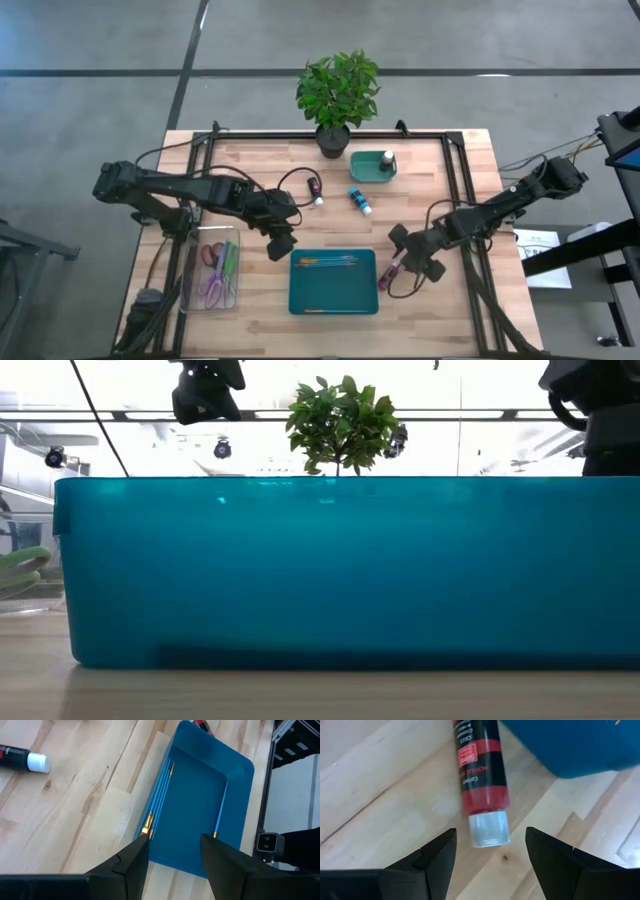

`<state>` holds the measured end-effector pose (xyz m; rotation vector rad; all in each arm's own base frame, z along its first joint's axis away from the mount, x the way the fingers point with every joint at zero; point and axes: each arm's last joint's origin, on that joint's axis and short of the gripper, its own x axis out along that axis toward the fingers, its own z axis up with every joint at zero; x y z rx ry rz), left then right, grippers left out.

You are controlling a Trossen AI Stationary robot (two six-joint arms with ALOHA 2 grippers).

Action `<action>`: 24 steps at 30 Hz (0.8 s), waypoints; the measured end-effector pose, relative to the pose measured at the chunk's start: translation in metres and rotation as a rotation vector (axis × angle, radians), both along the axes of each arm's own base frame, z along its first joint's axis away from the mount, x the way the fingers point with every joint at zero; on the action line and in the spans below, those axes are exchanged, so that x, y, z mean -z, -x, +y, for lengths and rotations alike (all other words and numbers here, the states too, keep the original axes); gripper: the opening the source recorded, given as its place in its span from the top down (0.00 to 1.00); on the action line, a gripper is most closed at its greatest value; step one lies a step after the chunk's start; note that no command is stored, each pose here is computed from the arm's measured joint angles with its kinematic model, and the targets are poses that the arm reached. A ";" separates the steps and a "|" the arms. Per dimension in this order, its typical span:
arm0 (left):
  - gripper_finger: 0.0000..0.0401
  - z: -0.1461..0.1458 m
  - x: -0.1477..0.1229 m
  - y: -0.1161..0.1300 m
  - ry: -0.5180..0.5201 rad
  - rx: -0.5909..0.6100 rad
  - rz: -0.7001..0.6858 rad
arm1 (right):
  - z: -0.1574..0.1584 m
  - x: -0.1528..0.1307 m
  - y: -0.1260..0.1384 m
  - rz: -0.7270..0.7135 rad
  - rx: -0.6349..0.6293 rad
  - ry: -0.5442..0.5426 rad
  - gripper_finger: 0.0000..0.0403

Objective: Pick & Place Paint Supplies
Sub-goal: Put the red paint bottle into the green bin

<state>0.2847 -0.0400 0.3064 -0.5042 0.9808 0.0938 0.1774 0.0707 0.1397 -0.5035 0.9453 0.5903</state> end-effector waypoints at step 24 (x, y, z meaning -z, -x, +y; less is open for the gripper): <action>0.54 0.000 0.000 0.000 0.009 0.002 0.002 | 0.003 0.016 -0.016 0.024 -0.034 -0.014 0.42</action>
